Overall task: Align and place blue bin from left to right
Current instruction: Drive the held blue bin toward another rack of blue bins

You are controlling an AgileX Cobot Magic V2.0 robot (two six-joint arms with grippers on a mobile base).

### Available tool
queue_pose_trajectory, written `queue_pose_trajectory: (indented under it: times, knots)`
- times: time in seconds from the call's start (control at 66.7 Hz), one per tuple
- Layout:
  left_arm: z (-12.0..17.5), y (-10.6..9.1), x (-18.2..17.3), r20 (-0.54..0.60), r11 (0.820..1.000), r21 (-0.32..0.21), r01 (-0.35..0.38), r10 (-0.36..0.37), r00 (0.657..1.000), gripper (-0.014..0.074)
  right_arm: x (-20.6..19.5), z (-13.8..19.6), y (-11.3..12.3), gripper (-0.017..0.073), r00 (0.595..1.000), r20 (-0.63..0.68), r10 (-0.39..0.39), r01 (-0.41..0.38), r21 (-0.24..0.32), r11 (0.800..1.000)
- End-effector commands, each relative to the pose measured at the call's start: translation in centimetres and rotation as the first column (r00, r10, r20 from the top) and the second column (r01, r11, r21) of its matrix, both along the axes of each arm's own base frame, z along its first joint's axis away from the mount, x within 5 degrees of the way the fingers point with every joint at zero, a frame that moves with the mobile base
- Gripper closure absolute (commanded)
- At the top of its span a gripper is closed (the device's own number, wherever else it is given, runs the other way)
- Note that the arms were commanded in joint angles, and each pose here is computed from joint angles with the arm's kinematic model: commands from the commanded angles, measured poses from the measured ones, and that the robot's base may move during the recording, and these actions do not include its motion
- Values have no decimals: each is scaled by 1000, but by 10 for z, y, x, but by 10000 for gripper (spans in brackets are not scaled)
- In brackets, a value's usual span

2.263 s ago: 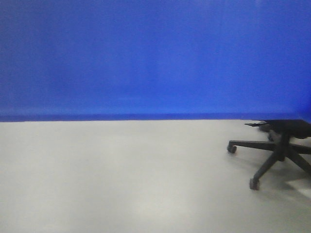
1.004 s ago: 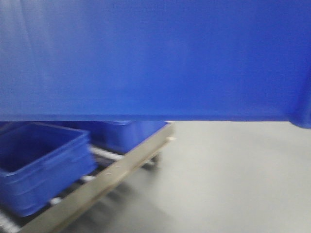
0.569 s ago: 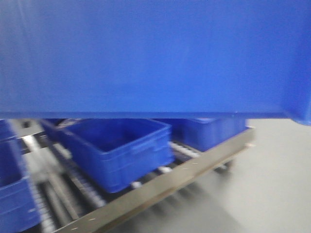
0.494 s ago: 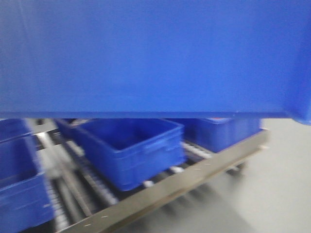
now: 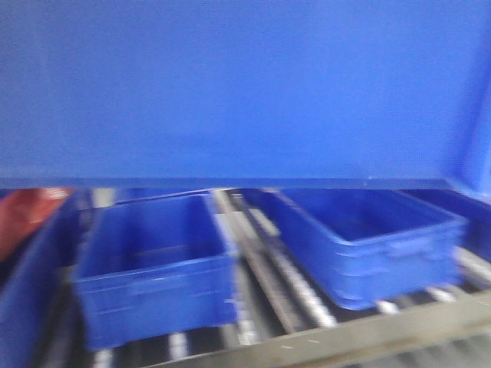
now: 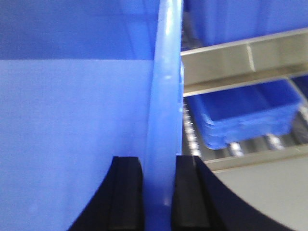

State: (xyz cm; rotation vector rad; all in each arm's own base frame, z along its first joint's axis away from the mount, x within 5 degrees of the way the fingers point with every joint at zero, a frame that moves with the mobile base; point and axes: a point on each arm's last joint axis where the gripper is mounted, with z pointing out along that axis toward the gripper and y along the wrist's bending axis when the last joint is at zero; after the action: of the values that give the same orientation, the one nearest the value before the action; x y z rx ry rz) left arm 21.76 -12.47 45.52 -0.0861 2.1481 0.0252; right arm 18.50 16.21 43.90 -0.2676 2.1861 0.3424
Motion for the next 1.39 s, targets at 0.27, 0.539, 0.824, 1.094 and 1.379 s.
queue_pose_trajectory:
  times: [0.27, 0.539, 0.824, 1.094, 1.379]
  knots:
    - [13, -2, -1, 97, 999, -17, 49, -47, 994, 704, -3, 15, 3, 637, 994, 99, 51, -57, 55, 997]
    - [13, -2, -1, 97, 999, -17, 49, -47, 994, 704, -3, 15, 3, 637, 994, 99, 51, -57, 55, 997]
    - [13, -2, -1, 97, 999, -17, 49, -47, 994, 704, -3, 15, 3, 637, 994, 99, 51, -57, 55, 997]
    - [13, -2, -1, 97, 999, -17, 49, -47, 994, 704, -3, 15, 3, 637, 994, 99, 51, -57, 55, 997]
    - [13, -2, -1, 97, 999, -17, 49, -47, 994, 704, -3, 15, 3, 637, 994, 99, 51, -57, 55, 997]
